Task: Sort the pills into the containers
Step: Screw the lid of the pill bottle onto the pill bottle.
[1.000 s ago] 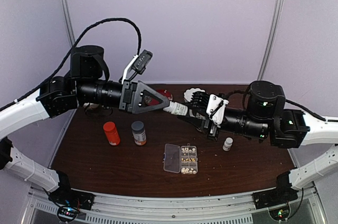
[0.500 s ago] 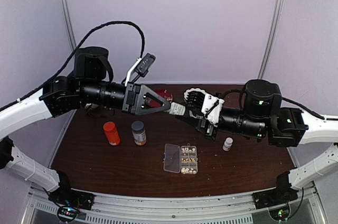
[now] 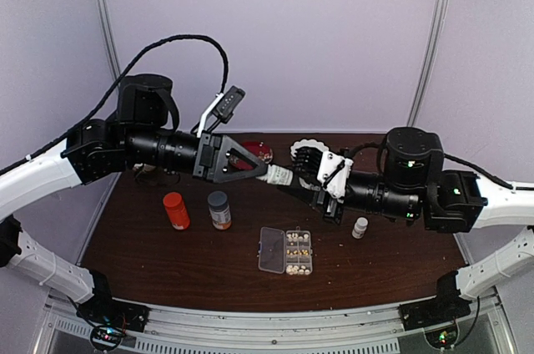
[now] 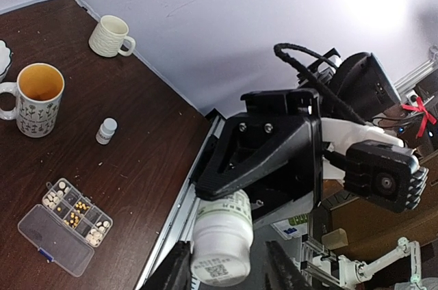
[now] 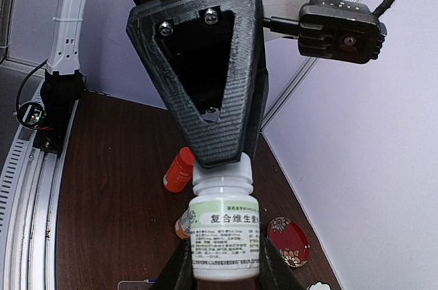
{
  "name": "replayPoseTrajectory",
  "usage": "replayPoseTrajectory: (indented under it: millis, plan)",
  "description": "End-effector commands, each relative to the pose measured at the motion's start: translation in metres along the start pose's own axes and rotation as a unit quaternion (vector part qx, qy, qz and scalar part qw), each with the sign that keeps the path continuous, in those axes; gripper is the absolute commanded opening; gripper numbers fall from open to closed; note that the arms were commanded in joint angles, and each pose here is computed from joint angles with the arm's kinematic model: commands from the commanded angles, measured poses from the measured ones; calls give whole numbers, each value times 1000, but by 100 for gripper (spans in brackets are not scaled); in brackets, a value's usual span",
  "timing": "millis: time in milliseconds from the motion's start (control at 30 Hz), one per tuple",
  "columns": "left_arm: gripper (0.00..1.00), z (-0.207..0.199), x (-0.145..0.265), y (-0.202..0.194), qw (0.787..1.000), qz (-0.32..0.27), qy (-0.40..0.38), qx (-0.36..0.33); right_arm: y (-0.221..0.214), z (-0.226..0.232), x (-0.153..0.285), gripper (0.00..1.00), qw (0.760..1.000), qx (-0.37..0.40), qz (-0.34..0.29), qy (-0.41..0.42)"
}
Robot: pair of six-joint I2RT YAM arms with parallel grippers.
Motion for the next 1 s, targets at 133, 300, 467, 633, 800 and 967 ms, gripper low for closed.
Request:
replayPoseTrajectory:
  millis: [133,300,467,633,800,967]
  plan:
    - [29,-11,8,12,999,-19,-12,-24,10,-6,1,0,1000,-10,-3,-11]
    - [19,-10,6,10,1000,-14,-9,-25,12,-5,1,0,1000,-13,-7,-6]
    - [0,-5,3,7,999,-6,0,-39,18,-5,2,0,999,-29,-17,1]
    - [0,-12,1,4,995,-6,-1,-99,34,1,7,0,995,-74,-50,42]
    - [0,-34,-10,-4,979,9,-47,-196,56,11,16,0,980,-128,-112,103]
    - [0,-45,-20,-23,952,34,-72,-296,75,11,29,0,955,-196,-163,151]
Point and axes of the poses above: each gripper's point midway between its finger pads, its own x axis back along the fingers, its own z axis along the line the jaws close on, y = z × x, the point moved 4 cm from there along x, back along the fingers, and after that the axes turned 6 degrees about -x, right-handed, at the moved point
